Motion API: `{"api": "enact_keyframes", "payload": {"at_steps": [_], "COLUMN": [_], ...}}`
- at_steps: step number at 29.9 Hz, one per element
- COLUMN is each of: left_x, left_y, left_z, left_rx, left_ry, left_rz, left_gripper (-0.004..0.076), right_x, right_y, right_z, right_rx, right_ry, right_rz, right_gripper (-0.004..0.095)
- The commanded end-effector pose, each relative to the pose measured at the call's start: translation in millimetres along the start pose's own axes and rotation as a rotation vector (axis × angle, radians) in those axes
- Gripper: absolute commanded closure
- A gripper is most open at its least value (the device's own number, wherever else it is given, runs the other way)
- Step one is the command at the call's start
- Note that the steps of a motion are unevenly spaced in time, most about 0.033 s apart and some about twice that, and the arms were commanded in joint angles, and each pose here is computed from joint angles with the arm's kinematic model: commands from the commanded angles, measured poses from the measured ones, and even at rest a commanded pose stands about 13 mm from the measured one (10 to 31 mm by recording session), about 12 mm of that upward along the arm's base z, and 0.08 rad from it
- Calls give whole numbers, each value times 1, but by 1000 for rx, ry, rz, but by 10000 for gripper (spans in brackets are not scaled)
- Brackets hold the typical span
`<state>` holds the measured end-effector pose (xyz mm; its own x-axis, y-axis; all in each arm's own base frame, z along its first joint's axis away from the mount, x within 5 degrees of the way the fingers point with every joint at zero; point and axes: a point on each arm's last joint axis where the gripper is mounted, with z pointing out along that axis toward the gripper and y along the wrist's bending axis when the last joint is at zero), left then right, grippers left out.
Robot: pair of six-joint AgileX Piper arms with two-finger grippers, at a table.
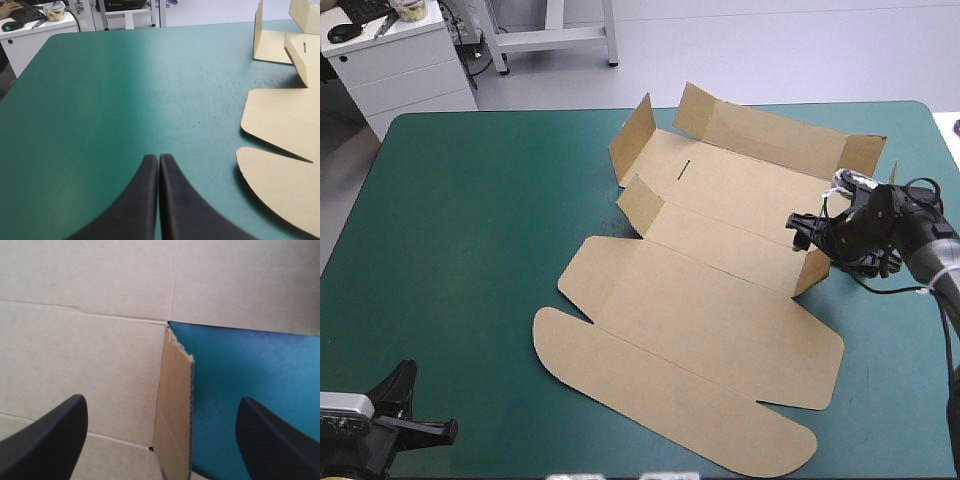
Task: Fold the box
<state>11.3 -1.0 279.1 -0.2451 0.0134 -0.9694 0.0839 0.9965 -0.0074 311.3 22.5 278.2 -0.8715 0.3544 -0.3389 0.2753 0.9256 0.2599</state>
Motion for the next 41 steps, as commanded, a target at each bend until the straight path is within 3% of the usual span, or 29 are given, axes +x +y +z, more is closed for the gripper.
{"api": "enact_keyframes", "payload": {"at_steps": [1, 4, 6, 9, 12, 18, 24, 35, 37, 41], "left_x": [-11, -11, -11, -11, -11, -11, -11, -11, -11, -11], "left_y": [-1, -1, -1, -1, -1, -1, -1, -1, -1, -1], "left_z": [-6, -6, -6, -6, -6, -6, -6, -6, -6, -6], "left_rx": [12, 11, 11, 11, 11, 11, 11, 11, 12, 12], "left_ry": [-106, -106, -106, -106, -106, -106, -106, -106, -106, -106], "left_rz": [-11, -10, -10, -10, -10, -10, -10, -10, -11, -11], "left_gripper": [734, 734, 734, 734, 734, 734, 734, 734, 734, 734], "right_x": [-10, -9, -8, -6, -5, -4, -12, -21, -23, -25], "right_y": [4, 2, 2, 4, 5, 5, 8, 46, 56, 83], "right_z": [-3, 10, 13, 15, 15, 14, 5, -6, 1, 14], "right_rx": [-14, 3, 3, -13, -22, -22, -26, -62, -55, -90], "right_ry": [-11, 54, 81, 104, 115, 130, 99, 70, 87, 138], "right_rz": [-24, -18, -15, -17, -11, -55, -260, -813, -872, -1102], "right_gripper": [163, 177, 245, 508, 930, 909, 909, 909, 909, 909]}}
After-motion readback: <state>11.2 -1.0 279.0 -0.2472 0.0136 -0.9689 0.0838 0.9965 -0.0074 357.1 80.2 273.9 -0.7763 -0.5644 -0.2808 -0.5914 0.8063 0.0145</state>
